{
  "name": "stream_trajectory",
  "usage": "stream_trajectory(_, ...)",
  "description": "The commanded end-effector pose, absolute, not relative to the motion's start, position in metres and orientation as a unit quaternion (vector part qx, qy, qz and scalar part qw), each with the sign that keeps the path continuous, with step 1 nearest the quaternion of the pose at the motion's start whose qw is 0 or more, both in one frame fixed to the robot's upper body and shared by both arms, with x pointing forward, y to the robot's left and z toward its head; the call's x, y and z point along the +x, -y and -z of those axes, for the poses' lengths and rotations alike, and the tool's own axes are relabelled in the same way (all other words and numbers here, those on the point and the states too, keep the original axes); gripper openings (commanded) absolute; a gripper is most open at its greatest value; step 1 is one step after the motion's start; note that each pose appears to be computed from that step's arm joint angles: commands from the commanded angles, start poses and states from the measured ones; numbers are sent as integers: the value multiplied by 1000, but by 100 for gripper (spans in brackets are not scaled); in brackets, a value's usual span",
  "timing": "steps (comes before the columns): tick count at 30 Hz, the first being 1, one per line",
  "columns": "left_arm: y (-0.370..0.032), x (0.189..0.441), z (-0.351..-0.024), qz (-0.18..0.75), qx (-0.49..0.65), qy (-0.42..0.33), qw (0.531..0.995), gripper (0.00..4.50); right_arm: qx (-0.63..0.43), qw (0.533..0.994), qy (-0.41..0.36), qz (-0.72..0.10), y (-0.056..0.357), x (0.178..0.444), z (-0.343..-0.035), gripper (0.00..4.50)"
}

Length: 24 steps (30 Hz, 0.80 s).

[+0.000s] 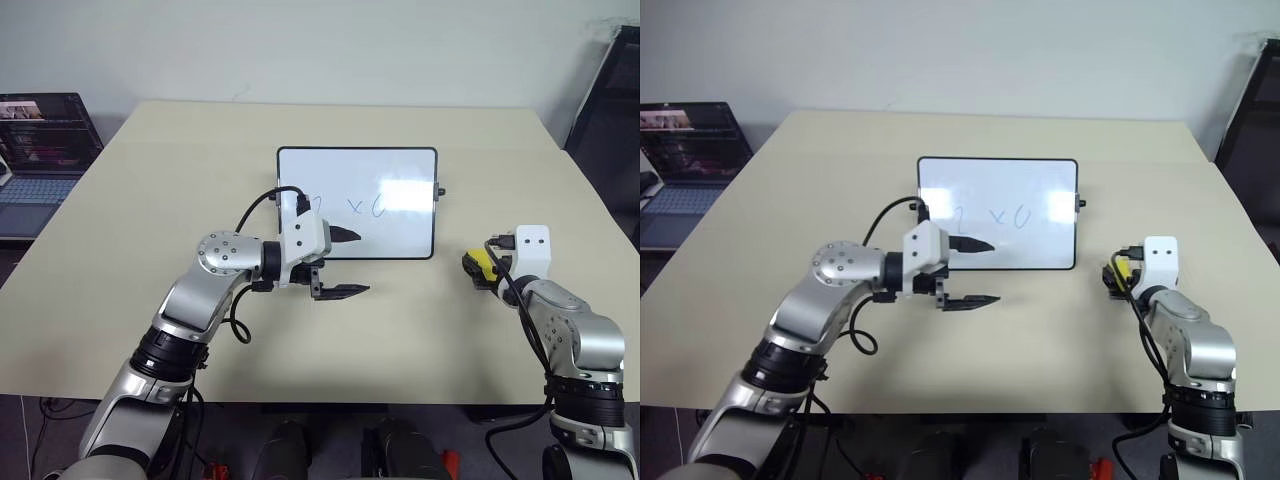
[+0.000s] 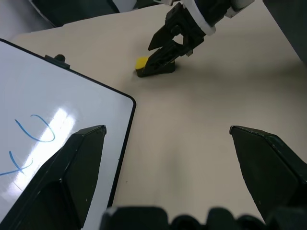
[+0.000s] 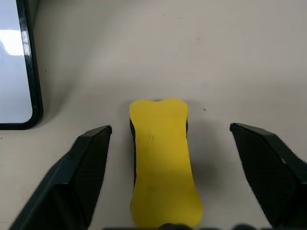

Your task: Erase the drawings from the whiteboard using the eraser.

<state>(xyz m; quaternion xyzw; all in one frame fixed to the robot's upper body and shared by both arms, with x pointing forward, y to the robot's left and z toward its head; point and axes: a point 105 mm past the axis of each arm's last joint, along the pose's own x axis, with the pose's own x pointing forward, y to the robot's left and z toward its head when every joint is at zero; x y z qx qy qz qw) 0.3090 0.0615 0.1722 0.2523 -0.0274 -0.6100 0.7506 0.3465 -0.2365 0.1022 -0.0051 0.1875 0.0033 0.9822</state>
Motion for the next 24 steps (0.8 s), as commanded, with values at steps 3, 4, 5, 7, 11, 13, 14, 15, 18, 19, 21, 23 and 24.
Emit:
stream_trajectory(3, -63, 308, -185, 598, 260, 56, 756, 450, -25, 984, -179, -10, 236, 346, -106, 247)
stream_trajectory(4, -62, 308, -186, 596, 260, 57, 757, 450, -26, 983, -179, -9, 236, 346, -106, 212)
stream_trajectory(5, -62, 308, -186, 595, 259, 58, 758, 450, -28, 983, -180, -10, 237, 346, -105, 176)
stream_trajectory(7, -63, 309, -186, 594, 259, 58, 760, 450, -29, 983, -183, -10, 237, 346, -104, 109)
stream_trajectory(11, -65, 310, -186, 587, 254, 55, 767, 450, -33, 982, -185, -12, 237, 345, -102, 98)
stream_trajectory(13, -69, 312, -185, 576, 238, 47, 781, 450, -36, 984, -176, -12, 236, 344, -107, 98)
stream_trajectory(14, -70, 312, -184, 572, 232, 44, 786, 450, -38, 984, -172, -12, 236, 344, -109, 98)
stream_trajectory(15, -73, 314, -183, 563, 224, 36, 795, 450, -44, 985, -166, -15, 235, 343, -112, 98)
stream_trajectory(18, -89, 319, -171, 517, 213, 6, 829, 450, -63, 988, -136, -45, 225, 334, -128, 98)
stream_trajectory(19, -93, 319, -169, 503, 213, 2, 838, 450, -68, 988, -125, -60, 219, 330, -133, 98)
stream_trajectory(21, -97, 322, -170, 474, 212, 5, 855, 450, -83, 987, -109, -82, 209, 322, -140, 98)
stream_trajectory(23, -101, 327, -174, 444, 208, 10, 871, 450, -99, 985, -94, -102, 199, 316, -147, 98)
stream_trajectory(24, -103, 330, -176, 431, 206, 11, 878, 450, -107, 984, -84, -115, 192, 315, -151, 98)
